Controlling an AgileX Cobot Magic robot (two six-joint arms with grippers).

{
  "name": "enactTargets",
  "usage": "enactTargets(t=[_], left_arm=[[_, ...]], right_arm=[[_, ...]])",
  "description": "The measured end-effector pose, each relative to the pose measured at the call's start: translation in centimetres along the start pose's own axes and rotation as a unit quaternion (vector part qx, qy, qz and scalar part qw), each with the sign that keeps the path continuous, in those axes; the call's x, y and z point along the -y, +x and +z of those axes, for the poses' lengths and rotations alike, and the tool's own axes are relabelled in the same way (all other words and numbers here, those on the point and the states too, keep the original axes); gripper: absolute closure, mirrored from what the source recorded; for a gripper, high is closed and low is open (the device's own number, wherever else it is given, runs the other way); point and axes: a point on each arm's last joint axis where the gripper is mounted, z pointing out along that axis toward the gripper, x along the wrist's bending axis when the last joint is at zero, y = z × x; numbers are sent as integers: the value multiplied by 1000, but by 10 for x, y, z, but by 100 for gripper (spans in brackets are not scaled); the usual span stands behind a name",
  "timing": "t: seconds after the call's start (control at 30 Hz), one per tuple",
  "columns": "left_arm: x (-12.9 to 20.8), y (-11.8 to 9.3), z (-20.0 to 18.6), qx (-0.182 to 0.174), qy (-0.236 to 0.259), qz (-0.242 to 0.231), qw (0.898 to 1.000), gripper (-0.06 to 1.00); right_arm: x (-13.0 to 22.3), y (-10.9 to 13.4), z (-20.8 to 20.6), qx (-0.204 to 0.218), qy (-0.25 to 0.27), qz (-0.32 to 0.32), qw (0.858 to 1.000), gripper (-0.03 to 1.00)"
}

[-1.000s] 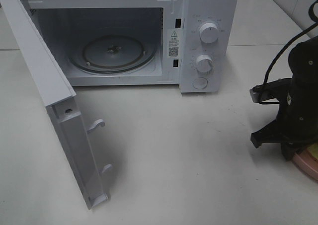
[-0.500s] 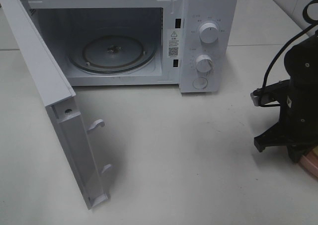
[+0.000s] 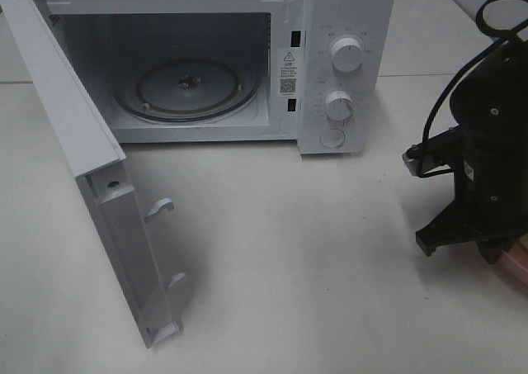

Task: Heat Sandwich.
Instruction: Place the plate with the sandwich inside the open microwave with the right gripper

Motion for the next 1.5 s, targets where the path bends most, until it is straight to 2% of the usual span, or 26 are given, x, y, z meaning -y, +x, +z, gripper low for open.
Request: enactTargets(t=[0.2, 0.63, 1.17, 1.5], left_arm=[[0, 0, 0, 0, 0, 0, 1000, -4], [0, 0, 0, 0, 0, 0, 1000, -4], [0, 0, 0, 0, 0, 0, 1000, -4], [0, 0, 0, 0, 0, 0, 1000, -4]], right_arm=[[4, 3, -12, 25, -7, -21, 999, 92], [14, 12, -37, 52, -31, -49, 997, 92], [29, 28, -64, 65, -57, -83, 993, 92], [41, 50, -76, 77, -60, -146, 985, 92]])
